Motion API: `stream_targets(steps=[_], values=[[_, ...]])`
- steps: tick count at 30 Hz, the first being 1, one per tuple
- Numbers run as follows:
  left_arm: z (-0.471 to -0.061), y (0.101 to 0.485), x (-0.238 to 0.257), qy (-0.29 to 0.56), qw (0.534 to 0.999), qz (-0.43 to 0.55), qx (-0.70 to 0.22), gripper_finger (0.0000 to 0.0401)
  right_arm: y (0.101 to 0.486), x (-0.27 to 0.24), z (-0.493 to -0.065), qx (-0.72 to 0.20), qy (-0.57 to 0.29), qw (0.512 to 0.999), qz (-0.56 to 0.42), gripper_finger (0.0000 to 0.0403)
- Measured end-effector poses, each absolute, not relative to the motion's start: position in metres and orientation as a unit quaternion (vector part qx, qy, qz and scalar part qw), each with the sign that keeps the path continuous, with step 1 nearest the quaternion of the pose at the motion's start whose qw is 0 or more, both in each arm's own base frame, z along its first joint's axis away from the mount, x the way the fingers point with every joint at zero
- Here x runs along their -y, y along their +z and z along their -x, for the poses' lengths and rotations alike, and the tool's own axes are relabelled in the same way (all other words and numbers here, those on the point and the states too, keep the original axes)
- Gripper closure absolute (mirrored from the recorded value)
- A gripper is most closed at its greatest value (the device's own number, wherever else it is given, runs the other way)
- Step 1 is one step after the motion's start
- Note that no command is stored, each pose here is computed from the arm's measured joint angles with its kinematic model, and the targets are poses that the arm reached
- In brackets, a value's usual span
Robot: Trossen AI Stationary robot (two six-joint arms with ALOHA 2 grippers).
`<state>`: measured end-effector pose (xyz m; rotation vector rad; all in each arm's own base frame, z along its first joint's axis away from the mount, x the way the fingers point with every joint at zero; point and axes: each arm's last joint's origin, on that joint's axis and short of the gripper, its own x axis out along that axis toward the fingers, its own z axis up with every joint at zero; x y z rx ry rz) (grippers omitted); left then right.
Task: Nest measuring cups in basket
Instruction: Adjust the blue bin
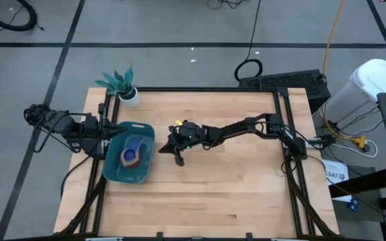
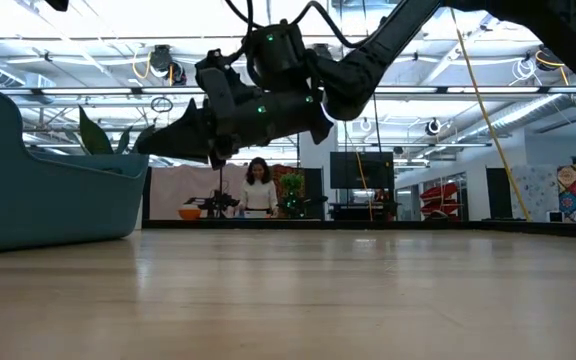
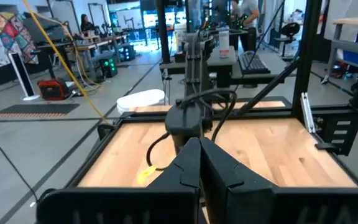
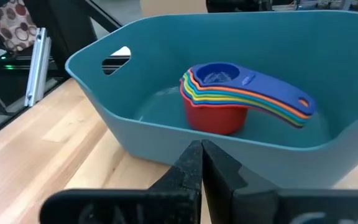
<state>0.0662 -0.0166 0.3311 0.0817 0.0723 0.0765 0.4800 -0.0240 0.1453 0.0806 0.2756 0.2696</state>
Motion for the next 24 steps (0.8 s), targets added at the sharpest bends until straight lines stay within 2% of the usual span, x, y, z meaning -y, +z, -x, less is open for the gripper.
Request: stream_targets(steps=[8,24], values=[[-0.067,0.331,0.015,0.035,0.998,-0.044,-0.037,0.0398,0.148,0.026,-0.482,-0.131,0.130,0.982,-0.040,0.0403],[-0.068,0.330,0.015,0.026,0.998,-0.039,-0.040,0.0398,0.131,0.010,-0.513,-0.149,0.158,0.974,-0.060,0.0403]])
